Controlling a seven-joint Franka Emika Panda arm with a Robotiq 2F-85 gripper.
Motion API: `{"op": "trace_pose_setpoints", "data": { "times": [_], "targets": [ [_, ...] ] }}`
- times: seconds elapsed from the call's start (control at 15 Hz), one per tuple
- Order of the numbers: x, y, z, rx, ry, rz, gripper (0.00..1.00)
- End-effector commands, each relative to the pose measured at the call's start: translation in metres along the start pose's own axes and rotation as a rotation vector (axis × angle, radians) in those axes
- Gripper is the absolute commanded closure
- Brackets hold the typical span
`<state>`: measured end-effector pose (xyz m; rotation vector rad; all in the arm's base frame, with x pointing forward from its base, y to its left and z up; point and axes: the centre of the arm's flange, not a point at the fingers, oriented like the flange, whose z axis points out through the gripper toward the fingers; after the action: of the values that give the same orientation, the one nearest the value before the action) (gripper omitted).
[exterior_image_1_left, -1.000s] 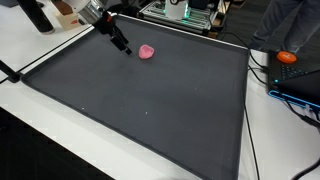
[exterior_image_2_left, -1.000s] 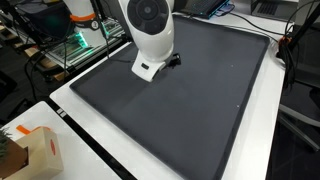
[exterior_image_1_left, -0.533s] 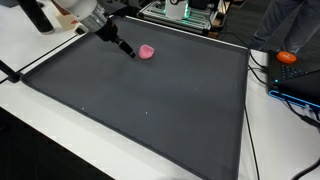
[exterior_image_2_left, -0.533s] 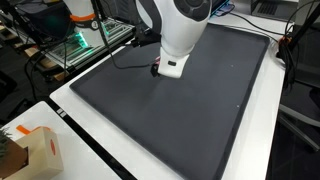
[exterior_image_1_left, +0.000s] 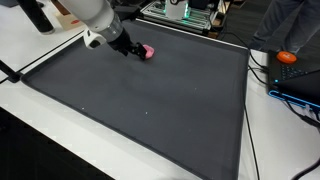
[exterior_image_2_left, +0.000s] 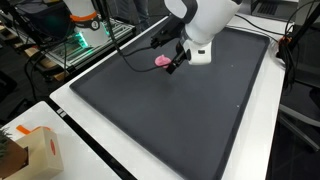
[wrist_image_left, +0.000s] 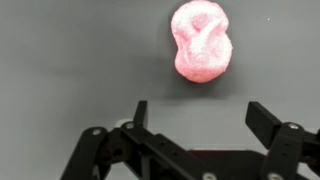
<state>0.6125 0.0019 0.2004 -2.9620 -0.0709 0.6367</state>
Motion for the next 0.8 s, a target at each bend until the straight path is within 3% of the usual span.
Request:
{"op": "trace_pose_setpoints", "data": {
  "times": [0.0, 0.4, 0.73],
  "targets": [
    [0.001, -0.031, 0.004, -0.104, -0.036, -0.168, 0.0],
    [-0.016, -0.09, 0.017, -0.251, -0.063, -0.45, 0.0],
    [-0.031, -0.119, 0.031, -0.387, -0.111, -0.672, 0.0]
  ]
}}
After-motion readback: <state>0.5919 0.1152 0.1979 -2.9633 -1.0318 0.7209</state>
